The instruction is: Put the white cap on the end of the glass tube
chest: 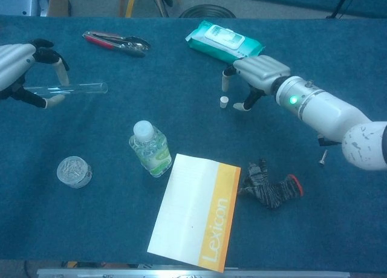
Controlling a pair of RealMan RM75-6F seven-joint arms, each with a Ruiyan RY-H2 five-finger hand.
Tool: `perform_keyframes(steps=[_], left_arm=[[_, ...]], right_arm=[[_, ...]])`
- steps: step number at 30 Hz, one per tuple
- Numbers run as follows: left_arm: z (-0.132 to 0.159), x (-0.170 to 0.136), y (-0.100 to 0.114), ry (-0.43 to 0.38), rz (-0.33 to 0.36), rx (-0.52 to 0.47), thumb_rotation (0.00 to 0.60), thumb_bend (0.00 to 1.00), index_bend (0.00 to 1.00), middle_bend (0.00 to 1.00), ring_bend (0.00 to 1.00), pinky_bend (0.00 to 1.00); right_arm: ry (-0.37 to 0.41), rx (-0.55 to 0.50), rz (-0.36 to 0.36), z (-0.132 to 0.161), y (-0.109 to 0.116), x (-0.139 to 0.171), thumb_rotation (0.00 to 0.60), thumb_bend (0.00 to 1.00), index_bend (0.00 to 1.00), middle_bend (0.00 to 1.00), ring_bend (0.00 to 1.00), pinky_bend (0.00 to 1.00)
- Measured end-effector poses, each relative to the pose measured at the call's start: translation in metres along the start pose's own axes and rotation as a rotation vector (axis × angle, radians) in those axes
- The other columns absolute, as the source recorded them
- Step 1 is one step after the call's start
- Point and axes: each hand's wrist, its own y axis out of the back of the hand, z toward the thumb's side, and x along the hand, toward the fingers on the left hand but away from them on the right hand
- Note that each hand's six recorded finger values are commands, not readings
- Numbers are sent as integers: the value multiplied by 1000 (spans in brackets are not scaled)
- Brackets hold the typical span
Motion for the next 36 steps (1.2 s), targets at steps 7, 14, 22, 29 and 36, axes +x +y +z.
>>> perform_keyframes(steps=[7, 14, 22, 29, 36], left_arm=[[-5, 0, -1, 6, -4, -7, 600, 328, 587, 300, 76, 122], [-8, 1, -3, 6, -7, -11, 600, 328, 587, 300, 76, 122], [-8, 1, -4, 3, -8, -11, 600, 328, 587, 297, 76, 122], [-10, 1, -4, 7, -10, -13, 600, 329, 587, 291, 76, 122], [-12, 2, -4, 13, -11, -18, 600, 328, 587, 291, 76, 123]], right_arm=[[-6, -4, 12, 7, -8, -11, 600, 220, 429, 270, 131, 317], [-13, -5, 11, 8, -9, -15, 600, 246, 440, 270, 130, 318], [-22, -5, 11, 8, -9, -18, 600, 270, 458, 273, 130, 318], [-26, 0, 19, 9, -11, -20, 600, 271, 458, 274, 130, 318], [-33, 3, 25, 8, -13, -22, 600, 277, 477, 276, 130, 318]])
